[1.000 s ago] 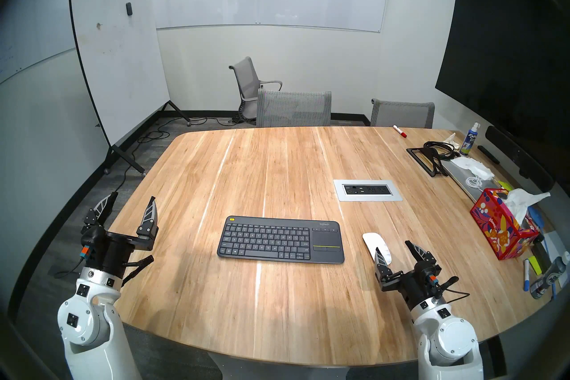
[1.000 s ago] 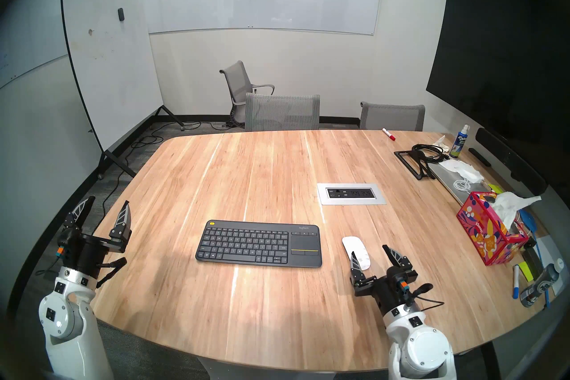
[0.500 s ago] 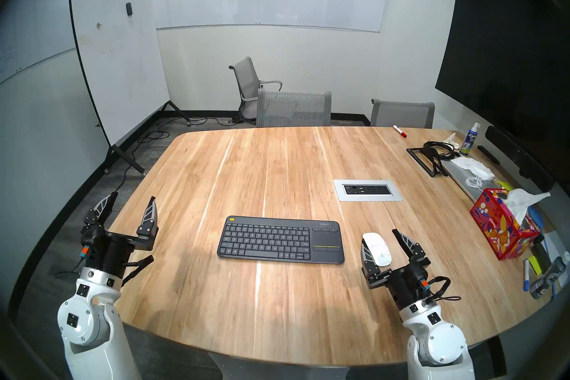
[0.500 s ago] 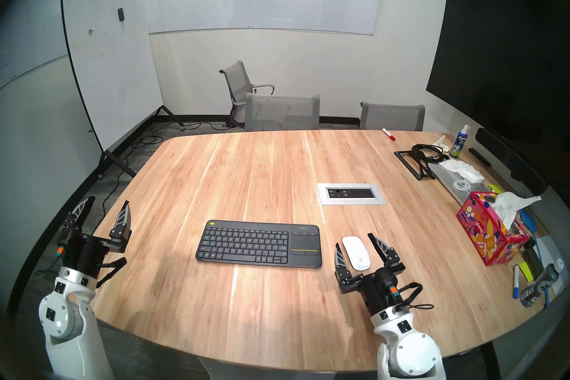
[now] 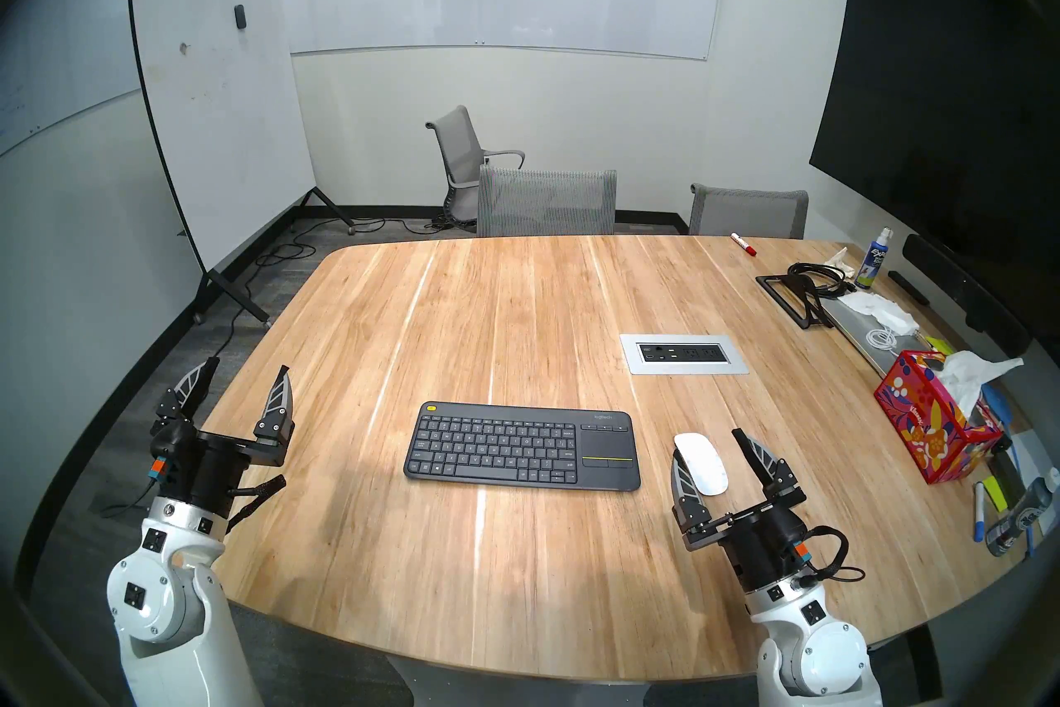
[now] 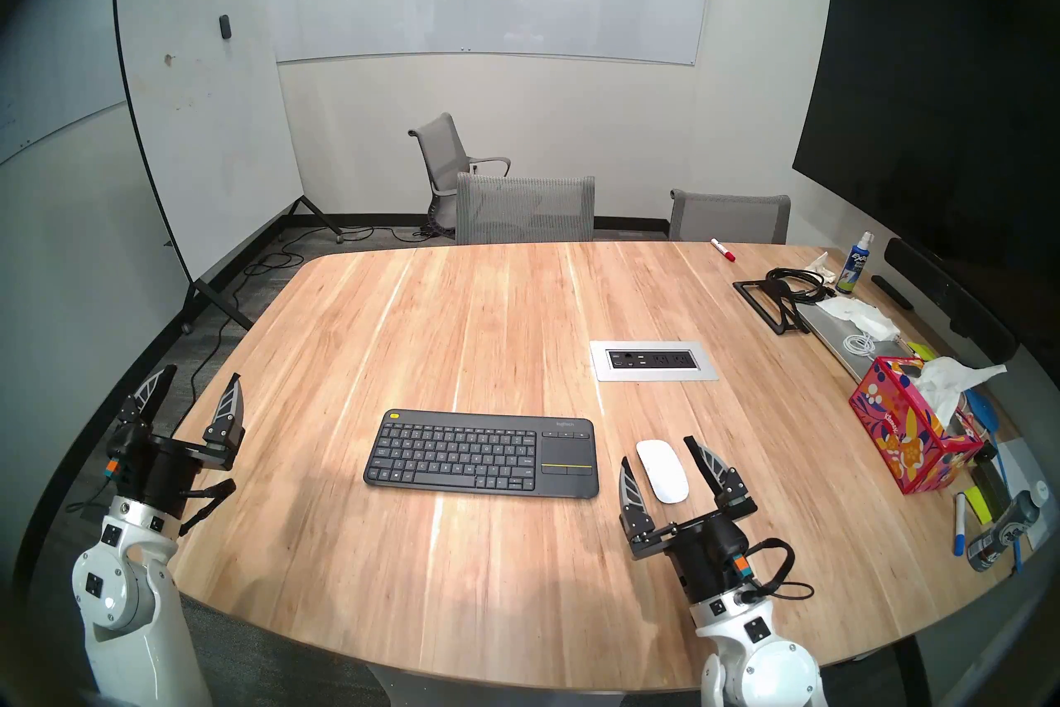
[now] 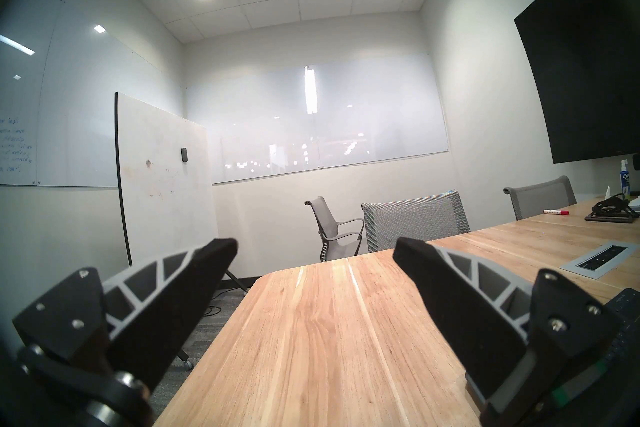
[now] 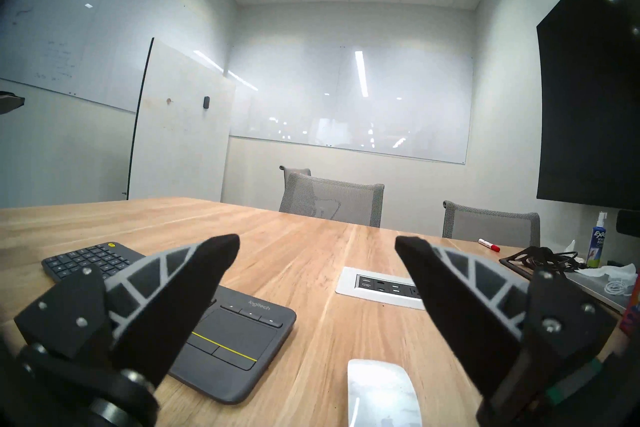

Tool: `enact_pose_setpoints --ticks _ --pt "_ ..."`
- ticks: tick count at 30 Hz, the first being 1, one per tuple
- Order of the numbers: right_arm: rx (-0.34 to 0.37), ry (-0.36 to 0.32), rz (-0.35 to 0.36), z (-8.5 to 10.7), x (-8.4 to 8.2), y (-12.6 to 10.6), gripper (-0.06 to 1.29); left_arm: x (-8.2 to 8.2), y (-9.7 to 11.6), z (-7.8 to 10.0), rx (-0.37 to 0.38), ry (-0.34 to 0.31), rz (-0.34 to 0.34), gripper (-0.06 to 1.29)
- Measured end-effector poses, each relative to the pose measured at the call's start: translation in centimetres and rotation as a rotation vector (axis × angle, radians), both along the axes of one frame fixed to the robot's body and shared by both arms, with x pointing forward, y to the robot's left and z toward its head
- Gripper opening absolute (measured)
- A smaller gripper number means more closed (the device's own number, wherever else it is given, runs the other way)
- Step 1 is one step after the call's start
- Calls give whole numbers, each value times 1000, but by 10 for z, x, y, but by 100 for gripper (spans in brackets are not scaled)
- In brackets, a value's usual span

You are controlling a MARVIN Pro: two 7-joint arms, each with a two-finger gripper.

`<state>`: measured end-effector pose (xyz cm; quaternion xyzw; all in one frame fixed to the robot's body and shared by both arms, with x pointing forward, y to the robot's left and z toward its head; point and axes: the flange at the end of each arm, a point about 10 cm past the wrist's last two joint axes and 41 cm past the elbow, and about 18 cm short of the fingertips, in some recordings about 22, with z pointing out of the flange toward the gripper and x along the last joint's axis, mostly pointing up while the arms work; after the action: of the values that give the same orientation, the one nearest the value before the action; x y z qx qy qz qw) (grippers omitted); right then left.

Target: Put the mouse beside the keyboard

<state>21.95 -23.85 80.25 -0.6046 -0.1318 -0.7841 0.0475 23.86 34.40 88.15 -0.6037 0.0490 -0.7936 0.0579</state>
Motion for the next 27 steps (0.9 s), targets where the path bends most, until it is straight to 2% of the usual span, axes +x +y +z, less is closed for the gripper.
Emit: enact_pose_setpoints --ticks 11,27 --pt "42 -59 3 5 -4 6 122 0 0 0 0 0 0 125" --pt "53 -78 6 6 -4 7 122 0 0 0 0 0 0 125"
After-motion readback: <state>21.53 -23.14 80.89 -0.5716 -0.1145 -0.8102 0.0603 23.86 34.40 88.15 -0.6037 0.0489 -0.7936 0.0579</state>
